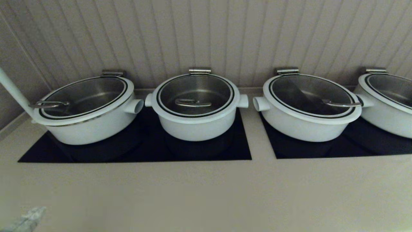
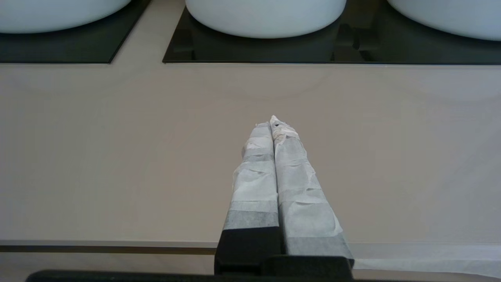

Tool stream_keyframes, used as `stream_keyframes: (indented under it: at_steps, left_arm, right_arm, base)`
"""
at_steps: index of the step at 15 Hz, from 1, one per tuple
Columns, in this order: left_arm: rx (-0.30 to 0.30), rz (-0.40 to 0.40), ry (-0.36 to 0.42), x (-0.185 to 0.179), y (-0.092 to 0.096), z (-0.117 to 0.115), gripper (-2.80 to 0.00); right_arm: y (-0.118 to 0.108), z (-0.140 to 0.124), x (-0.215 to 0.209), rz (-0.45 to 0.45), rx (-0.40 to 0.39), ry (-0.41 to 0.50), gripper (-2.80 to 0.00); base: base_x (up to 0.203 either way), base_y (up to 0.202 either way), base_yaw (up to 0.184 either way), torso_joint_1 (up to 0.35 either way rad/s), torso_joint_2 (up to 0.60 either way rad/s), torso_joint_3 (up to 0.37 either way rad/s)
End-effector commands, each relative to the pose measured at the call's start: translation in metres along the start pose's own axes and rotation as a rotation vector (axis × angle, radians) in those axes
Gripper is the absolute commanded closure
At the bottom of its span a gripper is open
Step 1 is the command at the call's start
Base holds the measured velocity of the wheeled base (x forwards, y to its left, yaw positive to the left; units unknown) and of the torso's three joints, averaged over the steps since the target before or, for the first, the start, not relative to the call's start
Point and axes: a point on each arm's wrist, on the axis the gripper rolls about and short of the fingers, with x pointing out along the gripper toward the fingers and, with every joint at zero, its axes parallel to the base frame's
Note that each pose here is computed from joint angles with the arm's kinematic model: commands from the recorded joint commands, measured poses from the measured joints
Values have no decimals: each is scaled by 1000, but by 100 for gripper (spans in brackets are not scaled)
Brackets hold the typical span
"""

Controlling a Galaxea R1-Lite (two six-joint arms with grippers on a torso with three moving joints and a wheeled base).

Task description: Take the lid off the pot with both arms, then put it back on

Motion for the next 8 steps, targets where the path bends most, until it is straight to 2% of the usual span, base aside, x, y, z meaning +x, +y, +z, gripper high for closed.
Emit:
stream_keyframes:
  at_steps: [1, 5, 8]
  left_arm:
    - [-20, -35, -30, -42, -1, -32, 0]
    - [-50, -99, -154, -60, -6, -54, 0]
    - [-68, -108, -150, -60, -6, -56, 0]
  right_arm:
    - [0, 0, 0, 0, -1, 1, 0]
    - [0, 0, 0, 0, -1, 1, 0]
    - [0, 0, 0, 0, -1, 1, 0]
  base:
    - [0, 0, 0, 0, 0, 0]
    - [0, 0, 0, 0, 0, 0]
    - [0, 0, 0, 0, 0, 0]
